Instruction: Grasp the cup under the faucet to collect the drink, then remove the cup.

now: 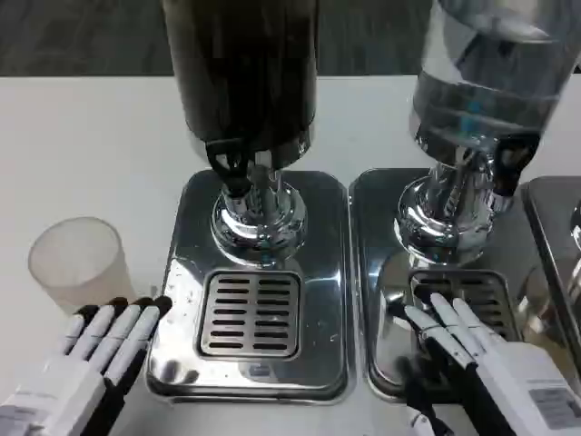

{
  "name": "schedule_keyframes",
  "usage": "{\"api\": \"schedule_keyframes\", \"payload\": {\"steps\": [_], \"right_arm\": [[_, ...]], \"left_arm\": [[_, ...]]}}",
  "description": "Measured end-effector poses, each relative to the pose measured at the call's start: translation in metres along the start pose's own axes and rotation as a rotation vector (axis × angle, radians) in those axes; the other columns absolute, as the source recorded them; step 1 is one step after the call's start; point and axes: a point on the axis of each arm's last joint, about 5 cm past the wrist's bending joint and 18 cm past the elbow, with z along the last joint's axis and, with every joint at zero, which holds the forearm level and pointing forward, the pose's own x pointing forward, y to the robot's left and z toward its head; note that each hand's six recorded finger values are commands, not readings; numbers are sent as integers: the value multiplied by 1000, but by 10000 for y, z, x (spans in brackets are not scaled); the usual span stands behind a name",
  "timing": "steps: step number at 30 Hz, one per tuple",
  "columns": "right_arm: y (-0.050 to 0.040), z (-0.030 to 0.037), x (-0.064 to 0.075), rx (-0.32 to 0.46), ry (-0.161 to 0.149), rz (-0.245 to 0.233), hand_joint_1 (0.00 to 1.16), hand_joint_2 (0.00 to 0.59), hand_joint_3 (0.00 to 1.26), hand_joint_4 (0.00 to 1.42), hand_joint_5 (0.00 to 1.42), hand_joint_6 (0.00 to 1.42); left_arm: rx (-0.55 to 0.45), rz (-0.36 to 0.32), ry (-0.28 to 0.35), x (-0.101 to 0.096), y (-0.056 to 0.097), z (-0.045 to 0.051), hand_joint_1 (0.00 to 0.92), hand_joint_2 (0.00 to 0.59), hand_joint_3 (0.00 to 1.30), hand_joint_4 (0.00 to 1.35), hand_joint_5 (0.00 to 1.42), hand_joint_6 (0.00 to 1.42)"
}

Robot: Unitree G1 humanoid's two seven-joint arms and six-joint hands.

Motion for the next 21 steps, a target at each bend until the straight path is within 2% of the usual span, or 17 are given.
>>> {"api": "schedule_keyframes", "payload": {"steps": [15, 21], "right_arm": [[-3, -19, 7, 14, 10, 1, 631, 575, 127, 0, 0, 127], [-7, -22, 24, 13, 6, -1, 631, 575, 129, 0, 0, 127]], "left_arm": [[-1, 7, -2, 16, 3, 2, 0, 60, 0, 0, 0, 0], [-11, 40, -10, -7, 33, 6, 0, 59, 0, 0, 0, 0]]}}
